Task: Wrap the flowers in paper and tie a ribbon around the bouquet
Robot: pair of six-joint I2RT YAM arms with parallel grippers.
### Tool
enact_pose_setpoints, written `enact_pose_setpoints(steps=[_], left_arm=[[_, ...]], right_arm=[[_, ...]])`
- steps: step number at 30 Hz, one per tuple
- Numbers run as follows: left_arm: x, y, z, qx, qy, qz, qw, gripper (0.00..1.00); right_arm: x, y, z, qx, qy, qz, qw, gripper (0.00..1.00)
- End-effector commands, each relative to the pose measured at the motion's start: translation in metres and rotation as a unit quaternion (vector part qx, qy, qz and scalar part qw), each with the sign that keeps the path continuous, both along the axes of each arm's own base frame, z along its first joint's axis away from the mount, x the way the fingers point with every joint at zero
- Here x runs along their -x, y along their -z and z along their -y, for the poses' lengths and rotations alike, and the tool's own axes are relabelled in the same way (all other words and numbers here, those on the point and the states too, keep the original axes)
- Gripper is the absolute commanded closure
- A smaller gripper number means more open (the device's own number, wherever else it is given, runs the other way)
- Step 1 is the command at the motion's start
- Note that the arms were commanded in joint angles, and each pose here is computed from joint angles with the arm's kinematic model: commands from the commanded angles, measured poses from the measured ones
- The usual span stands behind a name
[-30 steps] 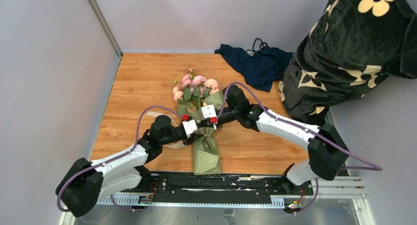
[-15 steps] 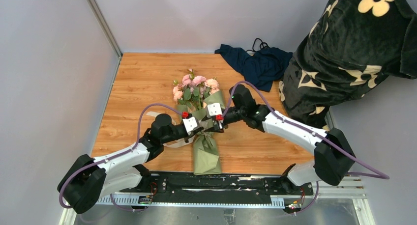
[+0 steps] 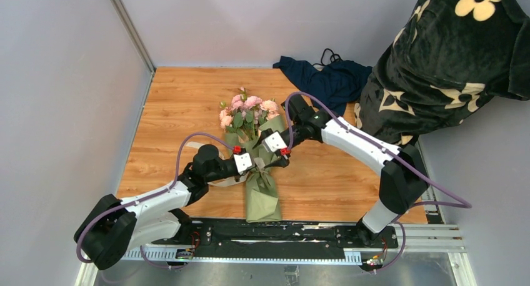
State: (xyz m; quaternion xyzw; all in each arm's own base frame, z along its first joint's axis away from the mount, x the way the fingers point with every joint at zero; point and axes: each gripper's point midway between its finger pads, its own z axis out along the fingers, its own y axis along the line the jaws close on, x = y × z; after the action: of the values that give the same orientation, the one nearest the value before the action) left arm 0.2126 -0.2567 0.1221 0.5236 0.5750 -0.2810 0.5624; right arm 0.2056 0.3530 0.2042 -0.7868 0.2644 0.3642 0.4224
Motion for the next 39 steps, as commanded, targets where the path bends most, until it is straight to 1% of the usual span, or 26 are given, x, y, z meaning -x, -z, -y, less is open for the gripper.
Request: enact_pose_setpoints(steps=[1, 4, 7, 8, 14, 20, 25, 28, 32, 36, 39], left_arm=[[-0.002, -0.011, 0.005, 0.011, 0.011, 0.022, 1.000, 1.00], [-0.002, -0.011, 0.005, 0.010, 0.011, 0.021, 1.000, 1.00], [-0.002, -0.011, 0.005, 0.010, 0.010, 0.022, 1.000, 1.00], [-0.002, -0.011, 0.005, 0.011, 0.010, 0.021, 1.000, 1.00], [-0.001, -0.009, 0.005, 0.011, 0.012, 0.018, 1.000, 1.00], [0.000, -0.008, 0.004, 0.012, 0.010, 0.013, 1.000, 1.00], [-0.002, -0.009, 0.004, 0.014, 0.001, 0.007, 1.000, 1.00], [-0.001, -0.008, 0.004, 0.014, 0.004, 0.005, 1.000, 1.00], [0.001, -0.008, 0.005, 0.016, 0.008, 0.002, 1.000, 1.00], [0.002, -0.008, 0.004, 0.018, 0.004, -0.005, 1.000, 1.00], [0.003, -0.008, 0.005, 0.021, 0.007, -0.011, 1.000, 1.00]], right_arm=[[0.049, 0.024, 0.018, 0.048, -0.094, -0.020, 0.994, 0.25], [0.056, 0.028, 0.013, 0.047, -0.111, -0.015, 0.993, 0.26], [0.058, 0.026, 0.005, 0.037, -0.120, -0.014, 0.992, 0.34], [0.057, 0.025, 0.003, 0.032, -0.115, -0.016, 0.993, 0.35], [0.039, 0.025, -0.012, 0.015, -0.058, 0.002, 0.998, 0.36], [0.022, 0.040, -0.007, 0.042, -0.026, 0.047, 0.998, 0.28], [0.028, 0.043, 0.001, 0.055, -0.045, 0.061, 0.996, 0.22], [0.027, 0.033, 0.000, 0.027, -0.033, 0.083, 0.996, 0.22], [0.017, 0.025, -0.006, -0.046, 0.008, 0.135, 0.990, 0.21], [0.005, 0.024, -0.006, -0.071, 0.048, 0.163, 0.983, 0.21], [0.003, 0.020, -0.010, -0.085, 0.051, 0.166, 0.981, 0.23]])
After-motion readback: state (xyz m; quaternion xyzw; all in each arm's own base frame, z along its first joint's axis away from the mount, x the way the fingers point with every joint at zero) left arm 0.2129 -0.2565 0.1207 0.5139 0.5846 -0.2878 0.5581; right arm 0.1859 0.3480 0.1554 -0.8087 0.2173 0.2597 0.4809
